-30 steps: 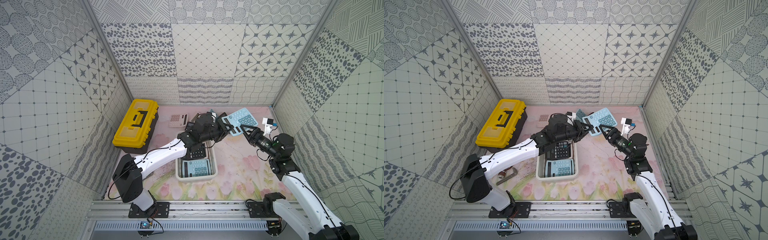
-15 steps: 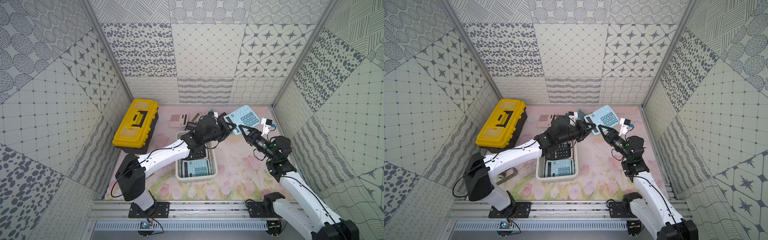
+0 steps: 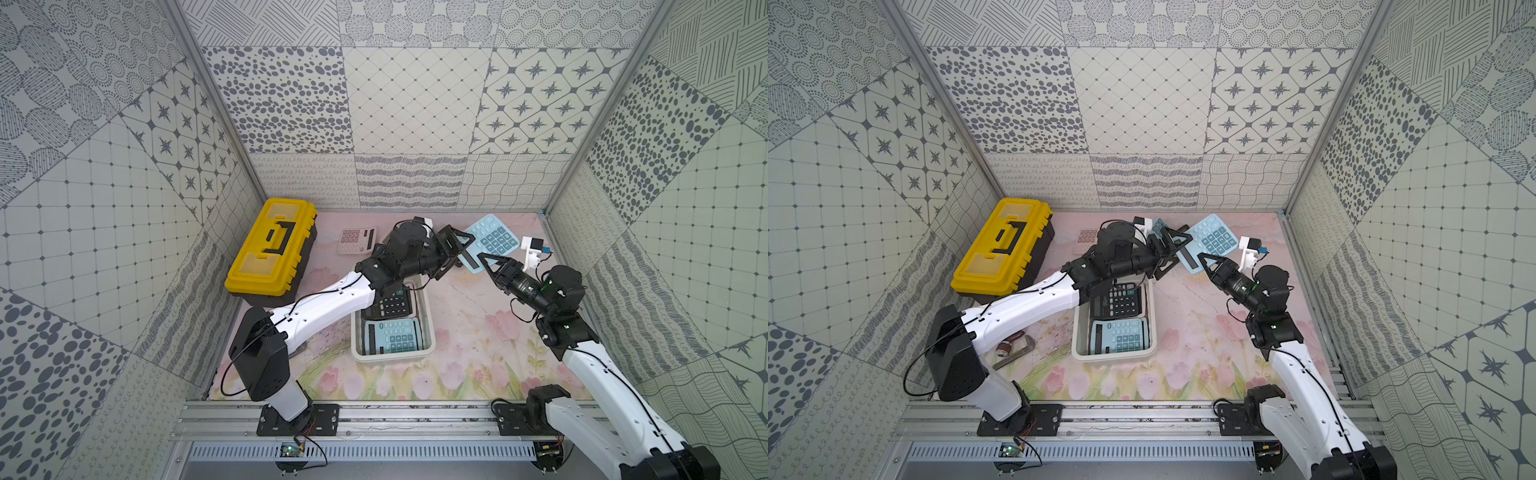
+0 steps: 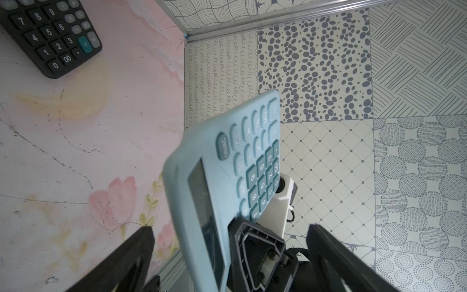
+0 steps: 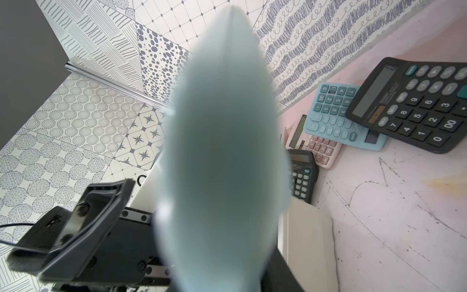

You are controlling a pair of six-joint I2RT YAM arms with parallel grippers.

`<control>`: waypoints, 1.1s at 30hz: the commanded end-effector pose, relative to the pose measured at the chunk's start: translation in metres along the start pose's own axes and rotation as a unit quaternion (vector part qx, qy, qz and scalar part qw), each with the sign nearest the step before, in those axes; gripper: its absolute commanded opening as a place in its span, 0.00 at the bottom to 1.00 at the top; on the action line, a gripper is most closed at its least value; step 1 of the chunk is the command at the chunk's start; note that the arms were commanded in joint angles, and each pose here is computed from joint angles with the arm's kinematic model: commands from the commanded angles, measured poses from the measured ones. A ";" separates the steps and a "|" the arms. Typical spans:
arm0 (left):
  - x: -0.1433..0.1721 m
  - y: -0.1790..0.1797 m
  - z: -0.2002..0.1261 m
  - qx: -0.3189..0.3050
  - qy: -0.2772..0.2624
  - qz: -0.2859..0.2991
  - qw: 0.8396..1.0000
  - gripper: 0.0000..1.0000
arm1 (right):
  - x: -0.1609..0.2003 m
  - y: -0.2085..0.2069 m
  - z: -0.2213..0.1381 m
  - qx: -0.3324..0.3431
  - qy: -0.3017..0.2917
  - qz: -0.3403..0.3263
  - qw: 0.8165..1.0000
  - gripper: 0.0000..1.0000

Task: Put the calculator in the storage box
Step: Pick up the calculator from the center of the board.

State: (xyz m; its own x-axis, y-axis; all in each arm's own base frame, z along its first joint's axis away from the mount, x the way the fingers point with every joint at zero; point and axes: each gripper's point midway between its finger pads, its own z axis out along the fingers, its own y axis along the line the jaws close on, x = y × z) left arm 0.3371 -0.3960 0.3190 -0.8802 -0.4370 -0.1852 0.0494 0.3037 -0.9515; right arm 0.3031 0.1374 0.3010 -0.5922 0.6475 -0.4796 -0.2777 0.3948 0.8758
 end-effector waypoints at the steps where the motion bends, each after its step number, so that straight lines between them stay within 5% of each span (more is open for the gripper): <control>1: 0.002 0.024 -0.021 -0.031 0.085 0.036 0.995 1.00 | -0.006 0.019 -0.002 -0.024 0.026 -0.038 0.999 0.19; 11: -0.029 0.017 -0.064 -0.026 0.216 0.128 0.967 1.00 | 0.022 0.010 0.009 -0.028 0.179 -0.017 0.983 0.18; 17: -0.047 0.017 -0.063 0.036 0.273 0.108 0.955 0.99 | 0.031 0.022 0.008 -0.057 0.230 -0.005 0.971 0.18; 33: -0.042 0.029 -0.031 0.113 0.357 0.036 0.926 0.63 | 0.070 0.033 0.012 -0.117 0.328 0.027 0.937 0.19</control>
State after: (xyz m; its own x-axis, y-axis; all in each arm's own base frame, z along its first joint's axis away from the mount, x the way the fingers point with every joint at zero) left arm 0.3792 -0.3363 0.2889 -0.9830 0.1588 -0.0923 0.1271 0.2258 -0.9658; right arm 0.2675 0.1971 0.2788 -0.9477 0.1439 -0.2848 -0.2504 0.2176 0.9434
